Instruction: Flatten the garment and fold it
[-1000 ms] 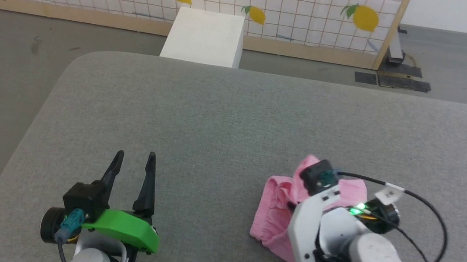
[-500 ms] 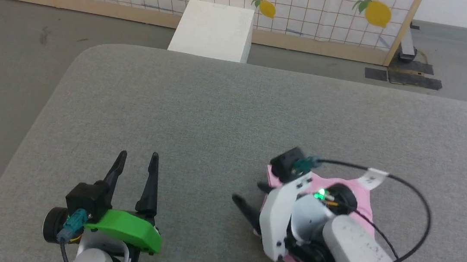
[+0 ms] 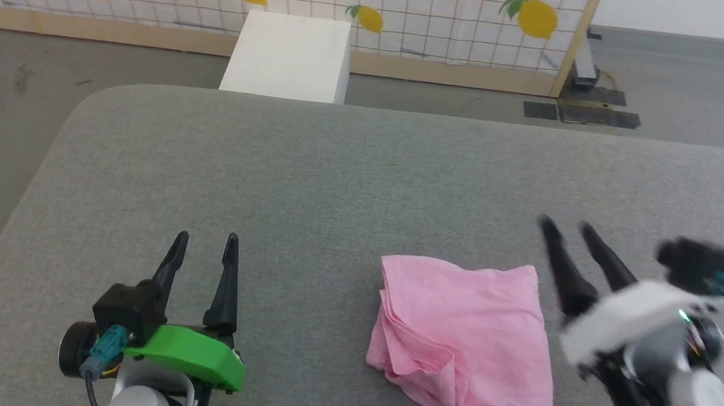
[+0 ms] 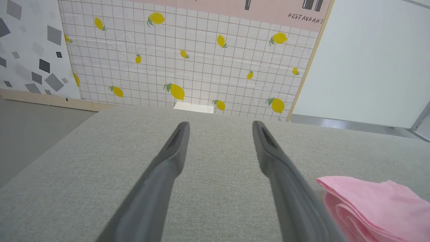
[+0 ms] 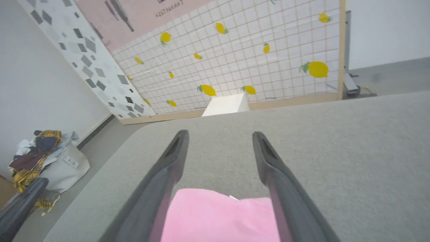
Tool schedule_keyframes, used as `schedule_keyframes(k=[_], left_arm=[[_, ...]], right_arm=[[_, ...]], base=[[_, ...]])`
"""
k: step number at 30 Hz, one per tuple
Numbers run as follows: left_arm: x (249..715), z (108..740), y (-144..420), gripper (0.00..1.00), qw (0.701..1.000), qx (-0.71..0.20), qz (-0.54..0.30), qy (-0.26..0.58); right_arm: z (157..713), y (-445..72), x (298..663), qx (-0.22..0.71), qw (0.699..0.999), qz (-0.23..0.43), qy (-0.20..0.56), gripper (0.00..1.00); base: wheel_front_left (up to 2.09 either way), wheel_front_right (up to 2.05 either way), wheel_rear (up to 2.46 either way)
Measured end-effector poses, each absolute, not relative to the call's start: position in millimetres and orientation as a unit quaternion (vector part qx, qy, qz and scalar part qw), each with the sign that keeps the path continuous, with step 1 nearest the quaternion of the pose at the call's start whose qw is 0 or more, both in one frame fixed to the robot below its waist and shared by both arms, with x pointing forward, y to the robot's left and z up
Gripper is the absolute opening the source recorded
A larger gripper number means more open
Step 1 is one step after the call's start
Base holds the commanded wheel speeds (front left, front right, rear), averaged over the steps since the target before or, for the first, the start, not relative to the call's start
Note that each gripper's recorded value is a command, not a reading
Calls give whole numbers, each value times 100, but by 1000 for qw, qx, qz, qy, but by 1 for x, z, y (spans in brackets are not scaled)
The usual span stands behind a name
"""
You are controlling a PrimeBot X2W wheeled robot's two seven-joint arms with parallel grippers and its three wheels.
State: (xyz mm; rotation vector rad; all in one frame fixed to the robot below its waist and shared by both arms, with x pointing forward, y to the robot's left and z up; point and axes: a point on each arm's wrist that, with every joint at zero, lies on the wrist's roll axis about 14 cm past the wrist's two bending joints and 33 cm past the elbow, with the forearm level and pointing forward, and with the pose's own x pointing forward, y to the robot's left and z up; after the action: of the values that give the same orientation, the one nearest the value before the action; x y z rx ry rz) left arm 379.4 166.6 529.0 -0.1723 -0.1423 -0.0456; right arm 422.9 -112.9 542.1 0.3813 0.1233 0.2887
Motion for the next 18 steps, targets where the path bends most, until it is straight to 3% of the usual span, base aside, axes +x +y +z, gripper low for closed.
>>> schedule_keyframes(k=[6, 18], left_arm=[[383, 528, 160, 100, 993, -87, -33, -69], [381, 525, 163, 100, 994, -85, -28, -65]], right_arm=[[475, -177, 400, 271, 950, 36, 153, 100], [403, -136, 383, 334, 883, 66, 325, 100]], base=[[0, 0, 0], [0, 0, 0]])
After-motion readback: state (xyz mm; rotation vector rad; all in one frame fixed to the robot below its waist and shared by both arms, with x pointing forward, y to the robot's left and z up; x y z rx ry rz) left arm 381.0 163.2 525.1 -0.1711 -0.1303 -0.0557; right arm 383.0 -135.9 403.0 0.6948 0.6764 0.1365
